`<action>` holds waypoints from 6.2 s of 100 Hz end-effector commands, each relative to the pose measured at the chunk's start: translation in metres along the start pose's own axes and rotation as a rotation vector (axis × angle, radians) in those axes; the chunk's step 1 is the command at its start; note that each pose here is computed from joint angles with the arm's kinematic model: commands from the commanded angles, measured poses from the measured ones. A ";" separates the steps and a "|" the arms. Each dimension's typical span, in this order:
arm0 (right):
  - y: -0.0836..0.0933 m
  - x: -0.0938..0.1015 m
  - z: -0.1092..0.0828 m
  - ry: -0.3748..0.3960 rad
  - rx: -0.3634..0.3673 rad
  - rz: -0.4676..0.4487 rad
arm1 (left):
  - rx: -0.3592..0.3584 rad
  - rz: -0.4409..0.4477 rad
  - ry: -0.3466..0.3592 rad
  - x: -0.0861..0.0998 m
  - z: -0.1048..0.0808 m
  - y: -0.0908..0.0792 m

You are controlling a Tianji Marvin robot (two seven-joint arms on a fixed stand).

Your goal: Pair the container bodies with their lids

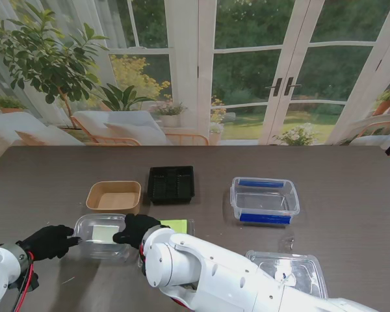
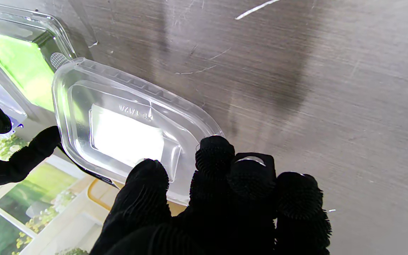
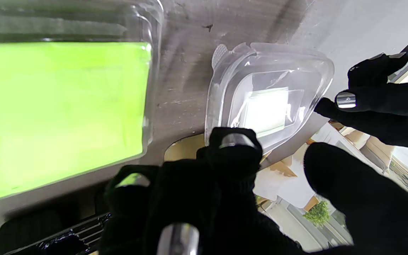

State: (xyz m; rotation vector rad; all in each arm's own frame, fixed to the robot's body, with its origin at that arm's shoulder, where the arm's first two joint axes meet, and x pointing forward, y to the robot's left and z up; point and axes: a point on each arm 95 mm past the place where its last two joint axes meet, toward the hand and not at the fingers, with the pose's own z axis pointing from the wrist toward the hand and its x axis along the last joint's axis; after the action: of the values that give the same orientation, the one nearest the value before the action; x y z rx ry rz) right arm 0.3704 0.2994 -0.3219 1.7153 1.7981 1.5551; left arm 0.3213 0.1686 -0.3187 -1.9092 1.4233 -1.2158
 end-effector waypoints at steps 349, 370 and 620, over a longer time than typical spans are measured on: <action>0.085 -0.026 0.101 -0.050 -0.002 0.107 | -0.064 -0.116 0.036 0.009 0.109 -0.067; 0.085 -0.026 0.100 -0.054 0.007 0.104 | -0.075 -0.110 0.029 0.010 0.107 -0.067; 0.081 -0.042 0.107 -0.097 0.013 0.070 | -0.134 -0.081 -0.026 -0.003 0.092 -0.059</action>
State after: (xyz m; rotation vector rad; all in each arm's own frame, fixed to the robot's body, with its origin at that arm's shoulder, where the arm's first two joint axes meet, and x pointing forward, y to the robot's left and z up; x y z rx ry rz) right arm 0.5136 0.2985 -0.3238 1.8407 1.6979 1.4678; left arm 0.4340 0.1824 -0.3117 -2.0503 1.4327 -1.1739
